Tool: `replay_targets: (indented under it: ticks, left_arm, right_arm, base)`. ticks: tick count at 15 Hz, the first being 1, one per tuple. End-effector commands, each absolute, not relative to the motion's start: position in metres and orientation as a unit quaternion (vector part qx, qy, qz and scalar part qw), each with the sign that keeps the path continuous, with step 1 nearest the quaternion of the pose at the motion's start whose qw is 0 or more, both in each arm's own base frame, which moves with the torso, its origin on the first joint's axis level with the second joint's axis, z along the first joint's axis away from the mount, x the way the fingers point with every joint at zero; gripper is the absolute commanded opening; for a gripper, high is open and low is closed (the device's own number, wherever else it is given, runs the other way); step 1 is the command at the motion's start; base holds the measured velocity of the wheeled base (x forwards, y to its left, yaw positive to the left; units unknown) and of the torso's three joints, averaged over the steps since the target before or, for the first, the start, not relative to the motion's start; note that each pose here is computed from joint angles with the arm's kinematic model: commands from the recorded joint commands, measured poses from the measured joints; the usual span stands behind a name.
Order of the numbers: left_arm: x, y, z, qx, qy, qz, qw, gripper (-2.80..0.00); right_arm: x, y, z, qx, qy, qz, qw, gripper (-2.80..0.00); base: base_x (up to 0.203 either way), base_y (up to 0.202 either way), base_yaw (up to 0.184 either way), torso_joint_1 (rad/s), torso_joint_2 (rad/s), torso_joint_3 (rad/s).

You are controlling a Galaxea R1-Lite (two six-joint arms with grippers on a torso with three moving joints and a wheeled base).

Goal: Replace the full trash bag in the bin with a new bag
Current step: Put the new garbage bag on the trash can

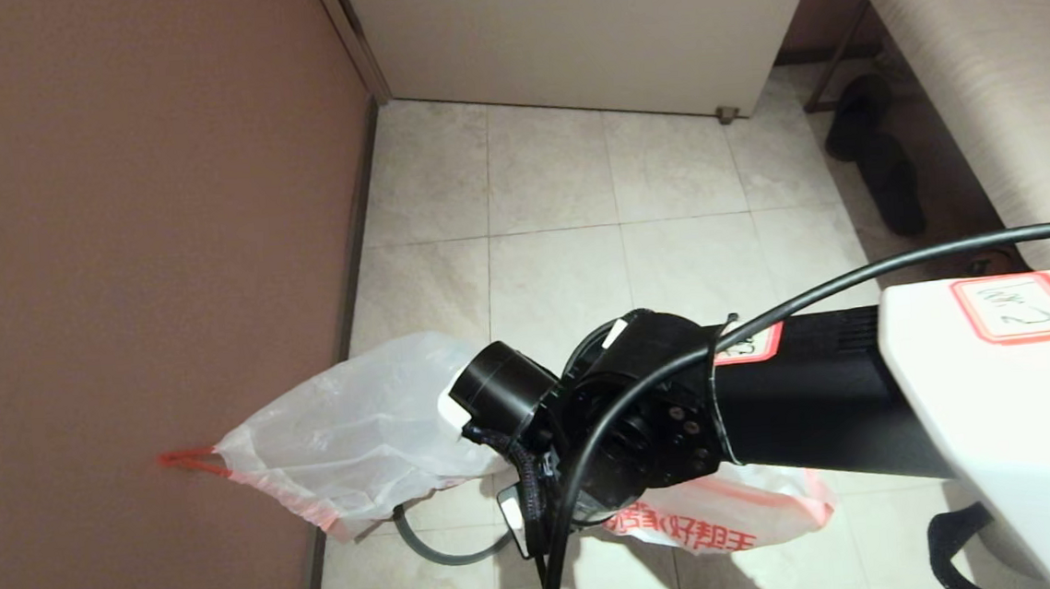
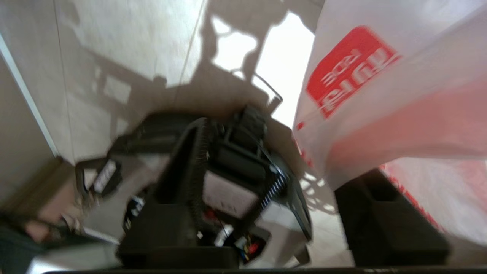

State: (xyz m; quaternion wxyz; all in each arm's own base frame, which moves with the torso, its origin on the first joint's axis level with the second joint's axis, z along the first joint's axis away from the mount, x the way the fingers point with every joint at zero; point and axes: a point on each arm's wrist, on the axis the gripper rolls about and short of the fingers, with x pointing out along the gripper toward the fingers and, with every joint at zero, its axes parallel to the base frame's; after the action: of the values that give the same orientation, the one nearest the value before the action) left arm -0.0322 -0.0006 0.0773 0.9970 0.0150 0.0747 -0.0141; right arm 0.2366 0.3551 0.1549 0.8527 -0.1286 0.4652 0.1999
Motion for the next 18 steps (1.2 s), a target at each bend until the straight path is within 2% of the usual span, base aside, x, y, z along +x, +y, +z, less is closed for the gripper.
replay_targets:
  ticks: [1, 3, 5, 11, 14, 18]
  left_arm:
    - [-0.032, -0.001, 0.077, 0.015, 0.076, -0.014, 0.997, -2.8]
    - [-0.032, -0.001, 0.077, 0.015, 0.076, -0.014, 0.997, -2.8]
    - [-0.032, -0.001, 0.077, 0.015, 0.076, -0.014, 0.997, -2.8]
    - [-0.032, -0.001, 0.077, 0.015, 0.076, -0.014, 0.997, -2.8]
    - [-0.032, -0.001, 0.077, 0.015, 0.076, -0.014, 0.997, -2.8]
    - [-0.032, -0.001, 0.077, 0.015, 0.075, -0.014, 0.997, -2.8]
  right_arm:
    - [0.22, 0.341, 0.178, -0.131, 0.459, 0.214, 0.852, 0.0]
    - [0.206, 0.325, 0.175, -0.177, 0.484, 0.22, 0.828, 0.0]
    - [0.206, 0.323, 0.16, -0.217, 0.484, 0.19, 0.826, 0.0]
    - [0.226, 0.395, 0.1, -0.238, 0.428, 0.224, 0.843, 0.0]
    - [0.236, 0.413, 0.064, -0.293, 0.399, 0.213, 0.842, 0.0]
    - [0.224, 0.409, 0.066, -0.341, 0.39, 0.182, 0.836, 0.0]
  base:
    - [0.0, 0.0, 0.0, 0.0, 0.0, 0.0]
    - [0.0, 0.0, 0.0, 0.0, 0.0, 0.0]
    - [0.0, 0.0, 0.0, 0.0, 0.0, 0.0]
    - [0.0, 0.0, 0.0, 0.0, 0.0, 0.0]
    - [0.0, 0.0, 0.0, 0.0, 0.0, 0.0]
    - [0.0, 0.0, 0.0, 0.0, 0.0, 0.0]
